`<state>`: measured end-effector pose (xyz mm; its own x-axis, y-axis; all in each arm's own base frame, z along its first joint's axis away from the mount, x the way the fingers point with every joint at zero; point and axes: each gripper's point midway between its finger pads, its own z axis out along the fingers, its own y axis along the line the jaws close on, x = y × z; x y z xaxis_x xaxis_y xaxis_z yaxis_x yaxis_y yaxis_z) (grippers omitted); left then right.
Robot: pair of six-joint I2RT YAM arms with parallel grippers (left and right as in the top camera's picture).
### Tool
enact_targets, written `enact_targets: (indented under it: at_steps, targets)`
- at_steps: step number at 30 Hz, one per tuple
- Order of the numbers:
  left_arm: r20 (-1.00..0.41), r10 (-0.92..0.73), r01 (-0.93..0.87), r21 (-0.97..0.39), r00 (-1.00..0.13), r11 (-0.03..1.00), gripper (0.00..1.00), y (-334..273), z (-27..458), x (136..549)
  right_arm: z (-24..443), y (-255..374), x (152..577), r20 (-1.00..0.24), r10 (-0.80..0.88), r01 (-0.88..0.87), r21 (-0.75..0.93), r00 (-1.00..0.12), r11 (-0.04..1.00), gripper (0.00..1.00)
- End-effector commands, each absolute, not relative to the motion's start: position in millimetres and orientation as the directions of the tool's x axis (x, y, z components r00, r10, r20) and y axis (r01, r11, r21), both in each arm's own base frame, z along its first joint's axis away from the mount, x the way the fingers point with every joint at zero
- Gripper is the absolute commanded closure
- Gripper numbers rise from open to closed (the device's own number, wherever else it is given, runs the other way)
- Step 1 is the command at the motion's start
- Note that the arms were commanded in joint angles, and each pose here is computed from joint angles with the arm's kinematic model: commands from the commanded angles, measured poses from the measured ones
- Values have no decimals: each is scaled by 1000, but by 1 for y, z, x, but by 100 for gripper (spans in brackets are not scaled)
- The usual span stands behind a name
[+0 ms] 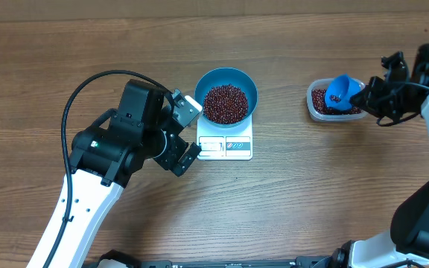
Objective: Scoop item into bowl and weigh 150g on scale
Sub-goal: 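Scoop a small amount of beans from the tub with the right gripper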
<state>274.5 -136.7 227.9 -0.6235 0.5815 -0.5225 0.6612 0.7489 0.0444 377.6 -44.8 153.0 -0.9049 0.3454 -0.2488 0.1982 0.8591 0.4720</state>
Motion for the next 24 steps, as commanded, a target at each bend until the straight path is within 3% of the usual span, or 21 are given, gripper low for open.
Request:
enact_targets:
  at_steps: [1, 14, 19, 24]
  targets:
    - [-549, 565, 656, 39, -616, 754, 1, -139, 239, 276, 157, -39, 375, -280, 274, 109, 491, -920, 864, 96]
    - [-549, 565, 657, 39, -616, 753, 0, -139, 239, 276, 143, -48, 397, -372, 91, 46, 127, -924, 991, 96]
    - [-549, 565, 656, 39, -616, 754, 1, -139, 239, 276, 137, -39, 393, -339, -3, 11, -41, -941, 999, 96]
    - [-549, 565, 657, 39, -616, 753, 0, -139, 239, 276, 127, -22, 385, -296, -62, -39, -82, -953, 996, 96]
